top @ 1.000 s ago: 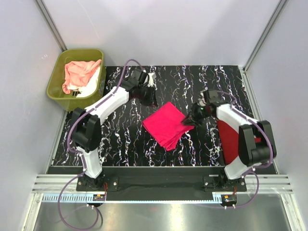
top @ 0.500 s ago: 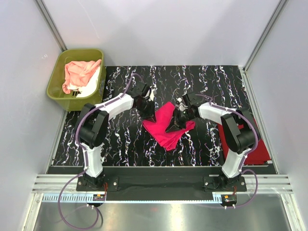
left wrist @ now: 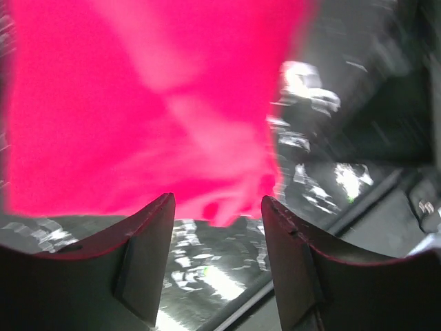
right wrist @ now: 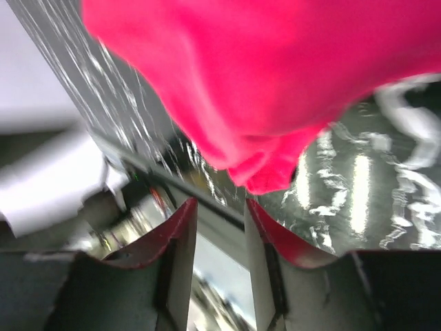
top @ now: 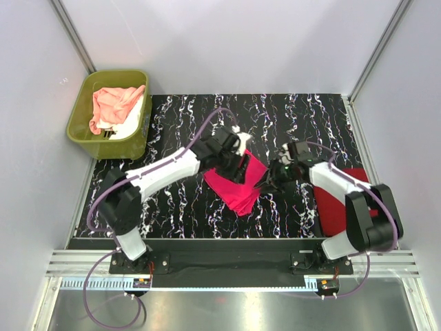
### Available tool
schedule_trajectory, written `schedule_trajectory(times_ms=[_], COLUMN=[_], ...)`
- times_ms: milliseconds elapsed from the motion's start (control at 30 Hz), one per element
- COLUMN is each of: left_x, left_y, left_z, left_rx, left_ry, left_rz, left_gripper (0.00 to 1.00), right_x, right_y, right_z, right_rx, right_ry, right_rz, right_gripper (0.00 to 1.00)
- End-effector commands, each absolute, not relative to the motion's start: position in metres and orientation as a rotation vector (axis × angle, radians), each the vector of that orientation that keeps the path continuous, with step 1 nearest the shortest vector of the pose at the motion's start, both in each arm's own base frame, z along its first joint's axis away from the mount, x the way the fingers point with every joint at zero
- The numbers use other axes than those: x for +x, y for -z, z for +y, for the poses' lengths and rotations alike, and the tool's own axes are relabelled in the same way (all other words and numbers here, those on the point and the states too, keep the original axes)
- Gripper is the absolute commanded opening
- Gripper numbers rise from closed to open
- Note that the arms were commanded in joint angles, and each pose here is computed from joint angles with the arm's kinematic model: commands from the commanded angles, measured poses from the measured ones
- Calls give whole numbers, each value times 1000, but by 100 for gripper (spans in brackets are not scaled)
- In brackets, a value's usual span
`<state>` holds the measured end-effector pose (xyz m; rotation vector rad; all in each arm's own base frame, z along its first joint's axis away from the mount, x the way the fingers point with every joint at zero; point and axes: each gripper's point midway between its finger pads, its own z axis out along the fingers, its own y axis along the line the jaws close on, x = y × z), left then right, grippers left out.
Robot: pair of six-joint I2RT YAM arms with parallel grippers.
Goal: Fold and stack the t-shirts
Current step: Fold the tshirt
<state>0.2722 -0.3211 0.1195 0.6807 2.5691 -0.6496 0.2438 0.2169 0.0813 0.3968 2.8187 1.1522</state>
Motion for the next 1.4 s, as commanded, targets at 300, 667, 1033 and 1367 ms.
schedule_trajectory(times_ms=[300,667,1033,1367], left_x=[270,273,289,305], left_y=[-114,-85,-103,-80], left_z=[-368,-389,-395,-412], left_rx=[909,1002,929,968], left_ry=[381,158,79,14], left_rz=[2382,2350,2305,2303], left_gripper=[55,60,66,63], right_x=[257,282,329,295], right_y=[-21,3,3,-21], right_z=[172,171,184,122], right_rx=[993,1022,999,978], right_ry=[-1033,-1037,-1096,-810], right_rz=[2652,2609,2593,2668], right_gripper=[0,0,0,16])
